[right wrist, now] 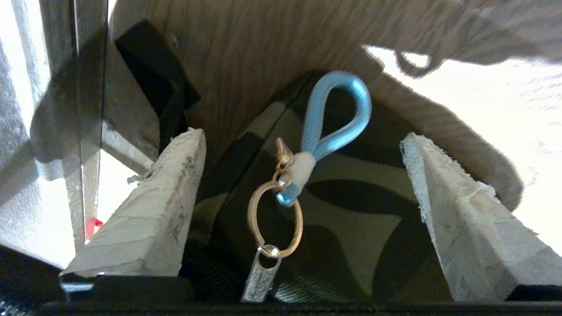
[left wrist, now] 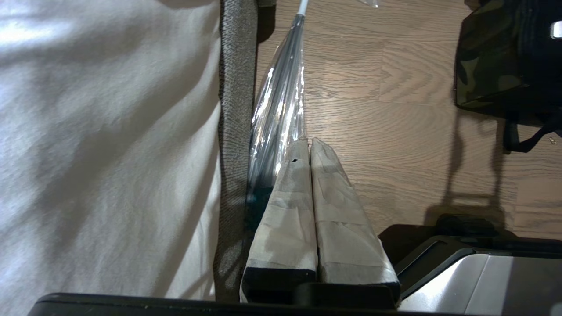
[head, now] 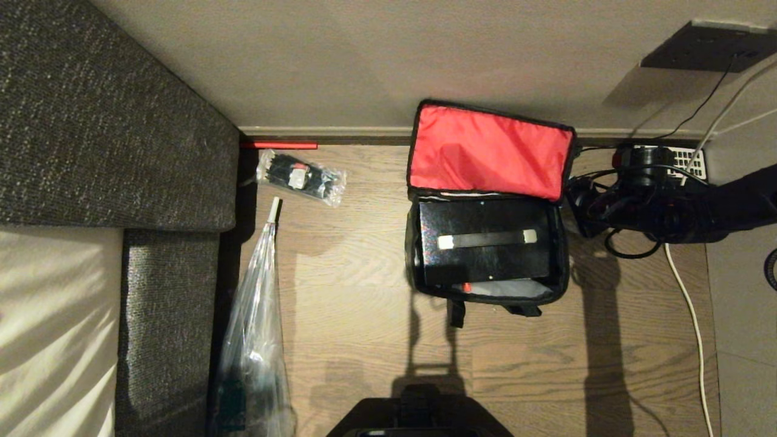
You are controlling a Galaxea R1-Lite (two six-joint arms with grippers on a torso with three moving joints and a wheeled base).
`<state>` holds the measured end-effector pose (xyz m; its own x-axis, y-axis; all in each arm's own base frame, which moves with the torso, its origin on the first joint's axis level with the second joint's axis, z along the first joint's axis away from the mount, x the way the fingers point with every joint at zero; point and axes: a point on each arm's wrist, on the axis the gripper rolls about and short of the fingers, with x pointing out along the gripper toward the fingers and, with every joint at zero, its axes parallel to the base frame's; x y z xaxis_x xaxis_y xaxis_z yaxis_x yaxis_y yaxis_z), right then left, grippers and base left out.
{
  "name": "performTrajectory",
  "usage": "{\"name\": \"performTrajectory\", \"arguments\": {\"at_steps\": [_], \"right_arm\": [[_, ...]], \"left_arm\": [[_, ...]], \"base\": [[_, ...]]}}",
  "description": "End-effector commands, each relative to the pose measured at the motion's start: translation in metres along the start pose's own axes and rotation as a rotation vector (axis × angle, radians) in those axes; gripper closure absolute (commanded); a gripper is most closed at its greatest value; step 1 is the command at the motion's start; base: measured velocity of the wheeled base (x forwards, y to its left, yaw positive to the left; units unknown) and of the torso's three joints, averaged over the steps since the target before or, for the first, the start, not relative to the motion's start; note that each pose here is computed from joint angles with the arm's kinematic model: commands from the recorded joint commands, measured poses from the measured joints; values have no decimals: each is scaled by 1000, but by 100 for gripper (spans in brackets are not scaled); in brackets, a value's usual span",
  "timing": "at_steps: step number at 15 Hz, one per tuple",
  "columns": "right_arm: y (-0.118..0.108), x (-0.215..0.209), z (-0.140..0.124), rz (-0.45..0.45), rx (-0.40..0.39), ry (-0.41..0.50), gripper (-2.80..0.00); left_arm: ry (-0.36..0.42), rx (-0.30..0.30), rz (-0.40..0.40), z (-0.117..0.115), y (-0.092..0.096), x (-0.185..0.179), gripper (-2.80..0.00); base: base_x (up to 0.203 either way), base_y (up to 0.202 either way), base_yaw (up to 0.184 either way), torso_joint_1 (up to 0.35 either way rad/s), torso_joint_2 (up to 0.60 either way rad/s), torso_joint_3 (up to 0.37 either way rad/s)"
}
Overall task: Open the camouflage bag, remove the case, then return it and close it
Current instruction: Grip the handle
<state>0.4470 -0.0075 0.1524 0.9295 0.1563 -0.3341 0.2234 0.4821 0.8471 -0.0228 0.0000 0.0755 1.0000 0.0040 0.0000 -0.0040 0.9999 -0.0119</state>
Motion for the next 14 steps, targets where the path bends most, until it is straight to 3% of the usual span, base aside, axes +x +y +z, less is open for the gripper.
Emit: {"name": "performTrajectory", "arguments": {"at_steps": [1,14], "right_arm": [[-2,3,-3,-12,7,-2,0],[2,3,0,7,-16,-23,0]], "left_arm": [[0,0,1,0,0,0,0],[0,0,1,0,0,0,0]], "base": [[0,0,0,0,0,0],[0,0,0,0,0,0]]}}
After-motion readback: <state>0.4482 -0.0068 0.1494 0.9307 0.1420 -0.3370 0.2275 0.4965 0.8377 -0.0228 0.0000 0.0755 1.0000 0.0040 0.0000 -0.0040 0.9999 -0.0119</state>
